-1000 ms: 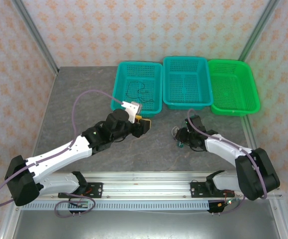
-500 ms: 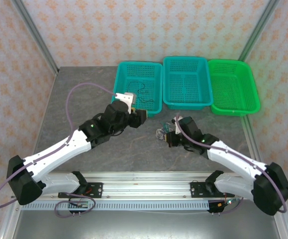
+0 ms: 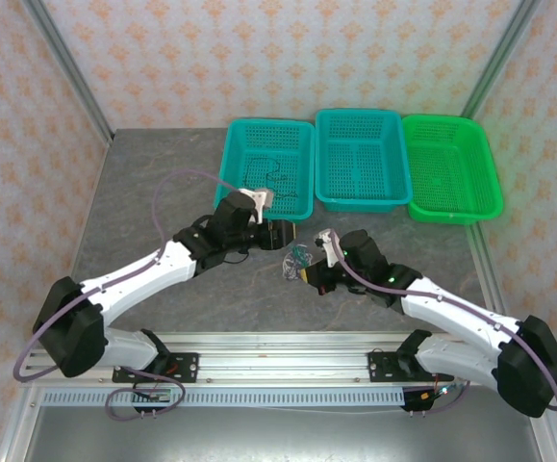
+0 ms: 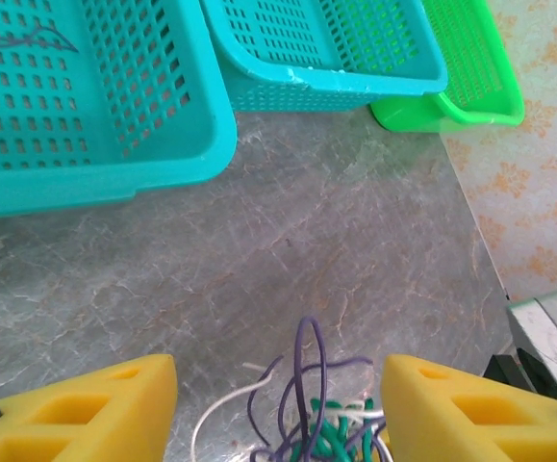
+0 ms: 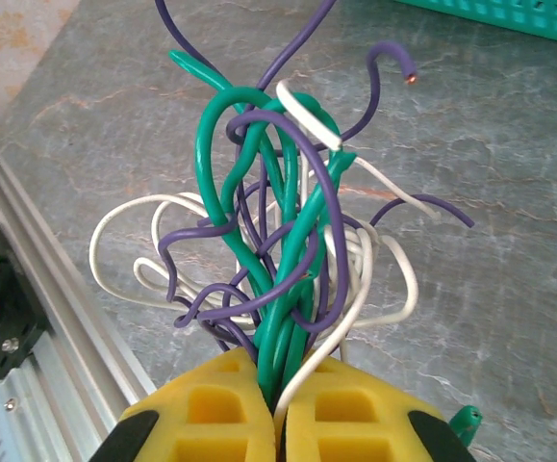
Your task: Untangle the cables
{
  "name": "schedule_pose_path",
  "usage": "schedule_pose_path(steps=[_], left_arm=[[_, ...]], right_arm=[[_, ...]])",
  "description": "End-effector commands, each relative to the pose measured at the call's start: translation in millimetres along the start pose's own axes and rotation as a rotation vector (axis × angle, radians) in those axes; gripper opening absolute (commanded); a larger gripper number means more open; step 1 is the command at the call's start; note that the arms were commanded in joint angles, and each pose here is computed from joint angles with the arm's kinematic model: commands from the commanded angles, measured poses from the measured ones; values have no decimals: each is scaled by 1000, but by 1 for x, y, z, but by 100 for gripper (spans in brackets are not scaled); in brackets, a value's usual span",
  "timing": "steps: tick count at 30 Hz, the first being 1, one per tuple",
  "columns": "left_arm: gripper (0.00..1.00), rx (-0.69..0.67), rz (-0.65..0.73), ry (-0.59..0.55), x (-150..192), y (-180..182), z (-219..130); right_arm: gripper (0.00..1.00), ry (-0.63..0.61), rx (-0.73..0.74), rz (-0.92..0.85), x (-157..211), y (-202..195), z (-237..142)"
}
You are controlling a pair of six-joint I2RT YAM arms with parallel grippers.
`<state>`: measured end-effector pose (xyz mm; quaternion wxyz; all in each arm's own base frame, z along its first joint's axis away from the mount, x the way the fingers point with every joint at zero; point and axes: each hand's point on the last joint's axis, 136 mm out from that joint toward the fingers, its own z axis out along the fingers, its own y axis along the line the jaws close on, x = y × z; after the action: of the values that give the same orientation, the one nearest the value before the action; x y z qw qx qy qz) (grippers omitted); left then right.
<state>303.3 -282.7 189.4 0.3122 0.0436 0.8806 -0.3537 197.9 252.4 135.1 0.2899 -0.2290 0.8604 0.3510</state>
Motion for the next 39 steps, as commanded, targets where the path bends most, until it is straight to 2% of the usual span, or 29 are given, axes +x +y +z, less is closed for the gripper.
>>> schedule_pose_path(steps=[1,7,9,12,17,23,28,36,39], left_arm=[[47,65,-8,-14,-4,-11,6],[8,11,-6,-24,-4,-1,6],[0,-4,-2,-41,-7,1,1],[0,-49,10,-77,-12,8,-10],[0,-106,30,-125,-25,18,-33],[0,-179,72,-171,-37,29,-59],[0,-221,78,-202,-44,38,-77],[0,-315,68,-254,-53,59,-109],[0,-344,56,-271,-54,67,-118]], right_arm=[[0,-48,-57,-29,-12,14,-1],[0,-80,-28,-25,-11,8,-4],[0,-99,3,-18,-12,2,-6],[2,-135,107,12,-15,-17,-8],[5,-174,389,76,-11,-68,-20],[10,-111,678,205,15,-123,-29],[9,-31,751,336,35,-147,-26],[15,-63,815,555,50,-172,-38],[18,-111,834,660,57,-180,-50]])
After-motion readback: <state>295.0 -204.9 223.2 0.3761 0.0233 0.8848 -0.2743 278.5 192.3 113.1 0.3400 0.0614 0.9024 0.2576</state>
